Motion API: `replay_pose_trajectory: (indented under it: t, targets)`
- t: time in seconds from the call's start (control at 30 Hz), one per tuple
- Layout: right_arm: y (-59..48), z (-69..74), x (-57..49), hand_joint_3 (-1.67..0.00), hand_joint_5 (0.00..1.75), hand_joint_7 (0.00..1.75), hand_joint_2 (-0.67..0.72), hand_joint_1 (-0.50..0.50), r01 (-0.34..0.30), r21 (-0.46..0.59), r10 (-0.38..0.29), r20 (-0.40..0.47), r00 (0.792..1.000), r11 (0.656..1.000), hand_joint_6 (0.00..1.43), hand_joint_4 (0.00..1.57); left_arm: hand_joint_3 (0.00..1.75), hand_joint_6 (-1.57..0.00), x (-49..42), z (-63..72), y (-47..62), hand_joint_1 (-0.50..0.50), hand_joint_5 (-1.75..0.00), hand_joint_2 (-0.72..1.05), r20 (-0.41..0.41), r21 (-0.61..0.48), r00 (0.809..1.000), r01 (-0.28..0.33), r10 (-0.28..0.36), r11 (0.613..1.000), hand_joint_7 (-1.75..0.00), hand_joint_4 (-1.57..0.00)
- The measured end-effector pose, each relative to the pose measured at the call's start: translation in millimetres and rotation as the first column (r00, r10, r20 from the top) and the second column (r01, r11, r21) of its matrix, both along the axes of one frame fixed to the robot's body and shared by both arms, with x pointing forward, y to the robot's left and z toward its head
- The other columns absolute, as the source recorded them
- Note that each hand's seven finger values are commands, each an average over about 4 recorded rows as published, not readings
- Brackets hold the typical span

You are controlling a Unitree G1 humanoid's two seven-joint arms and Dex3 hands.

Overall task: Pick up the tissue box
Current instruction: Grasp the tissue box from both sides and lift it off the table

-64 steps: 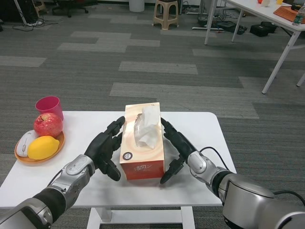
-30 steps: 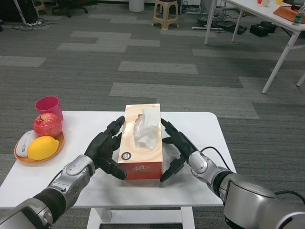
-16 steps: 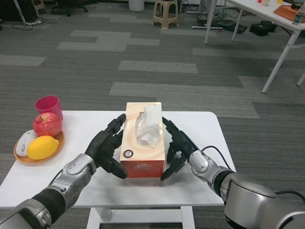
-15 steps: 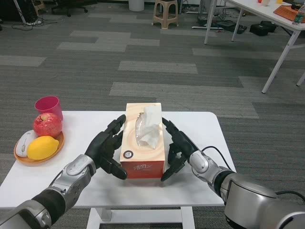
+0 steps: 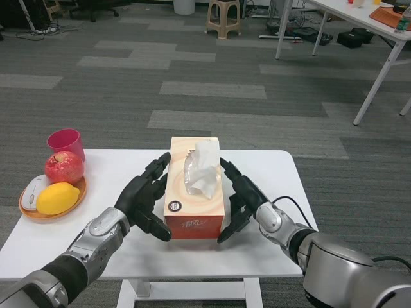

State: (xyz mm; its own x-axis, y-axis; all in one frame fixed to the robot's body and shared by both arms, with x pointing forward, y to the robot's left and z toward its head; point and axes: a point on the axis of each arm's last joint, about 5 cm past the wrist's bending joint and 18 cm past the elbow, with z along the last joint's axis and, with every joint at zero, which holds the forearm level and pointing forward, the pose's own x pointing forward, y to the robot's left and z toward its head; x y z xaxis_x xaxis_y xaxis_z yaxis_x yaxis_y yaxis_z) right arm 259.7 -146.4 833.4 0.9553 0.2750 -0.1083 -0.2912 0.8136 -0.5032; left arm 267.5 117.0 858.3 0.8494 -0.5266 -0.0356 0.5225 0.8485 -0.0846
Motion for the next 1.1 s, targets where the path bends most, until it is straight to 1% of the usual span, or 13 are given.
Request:
replay_pose_trajectory:
  t: [0.37,0.47,0.5,0.6,0.7,0.73,0.83,0.9,0.97,1.03,1.07,1.1]
  targets:
    - [1.0,1.7,1.1,-0.16,1.36,0.28,-0.29,-0.42,0.008,0.021,-0.008,0.01,1.0,1.0,0.06,1.34,0.0,0.0,2.0,5.6,1.4,0.5,-0.21,-0.37,0.026,-0.015,1.0,0.0,0.0,1.0,0.0,0.0]
    - [2.2,2.6,1.5,-0.16,1.36,0.28,-0.3,-0.42,0.007,0.035,-0.008,0.016,1.0,0.999,0.06,1.34,0.0,0.0,2.6,6.7,2.5,0.5,-0.28,-0.37,0.032,-0.019,0.999,-0.004,0.004,1.0,0.0,0.0]
    - [2.5,2.8,1.6,-0.16,1.36,0.28,-0.32,-0.42,0.007,0.038,-0.008,0.018,1.0,0.999,0.05,1.34,0.0,0.0,2.7,7.0,2.8,0.5,-0.28,-0.37,0.033,-0.02,0.999,-0.005,0.006,1.0,0.0,0.0]
    - [2.8,3.6,1.9,-0.16,1.36,0.28,-0.35,-0.42,0.009,0.049,-0.01,0.022,1.0,0.999,0.04,1.34,0.0,0.0,3.1,8.1,3.3,0.5,-0.21,-0.37,0.038,-0.027,0.999,-0.008,0.009,1.0,0.0,0.0]
    - [2.3,3.6,1.4,-0.16,1.38,0.28,-0.35,-0.42,0.015,0.062,-0.016,0.024,1.0,0.998,0.04,1.32,0.0,0.0,3.5,10.0,3.0,0.5,-0.28,-0.37,0.047,-0.034,0.999,-0.007,0.008,0.999,0.0,0.0]
    - [2.0,3.5,1.1,-0.16,1.38,0.28,-0.35,-0.42,0.017,0.066,-0.018,0.024,1.0,0.998,0.03,1.31,0.0,0.0,3.6,10.5,2.9,0.5,-0.28,-0.37,0.05,-0.036,0.999,-0.006,0.008,0.999,0.0,0.0]
    - [1.7,3.6,0.5,-0.16,1.41,0.28,-0.37,-0.42,0.022,0.081,-0.024,0.026,0.999,0.996,0.03,1.28,0.0,0.0,3.9,11.3,2.7,0.5,-0.21,-0.37,0.053,-0.04,0.999,-0.006,0.008,0.999,0.0,0.0]
    - [2.3,4.1,0.3,-0.16,1.45,0.28,-0.4,-0.42,0.023,0.097,-0.026,0.03,0.999,0.995,0.03,1.28,0.0,0.0,4.2,11.8,3.1,0.5,-0.26,-0.37,0.055,-0.043,0.998,-0.009,0.011,0.999,0.0,0.0]
    - [3.1,5.0,0.4,-0.18,1.45,0.28,-0.41,-0.42,0.022,0.112,-0.026,0.035,0.999,0.993,0.02,1.27,0.0,0.0,4.6,12.5,3.6,0.5,-0.26,-0.37,0.058,-0.047,0.998,-0.013,0.016,0.999,0.0,0.0]
    - [3.2,6.0,0.9,-0.22,1.45,0.28,-0.41,-0.42,0.023,0.122,-0.028,0.039,0.999,0.992,0.01,1.26,0.0,0.0,5.1,13.2,3.9,0.5,-0.21,-0.37,0.061,-0.051,0.998,-0.016,0.02,0.999,0.0,0.0]
    - [3.1,6.4,1.1,-0.24,1.45,0.28,-0.41,-0.42,0.023,0.126,-0.028,0.04,0.999,0.992,0.0,1.26,0.0,0.0,5.2,13.5,4.0,0.5,-0.21,-0.37,0.062,-0.053,0.998,-0.018,0.021,0.998,0.0,0.0]
    - [3.0,6.6,1.3,-0.22,1.45,0.28,-0.41,-0.42,0.023,0.128,-0.029,0.041,0.999,0.992,0.01,1.26,0.0,0.0,5.3,13.8,4.1,0.5,-0.23,-0.37,0.063,-0.054,0.998,-0.018,0.021,0.998,0.0,0.0]
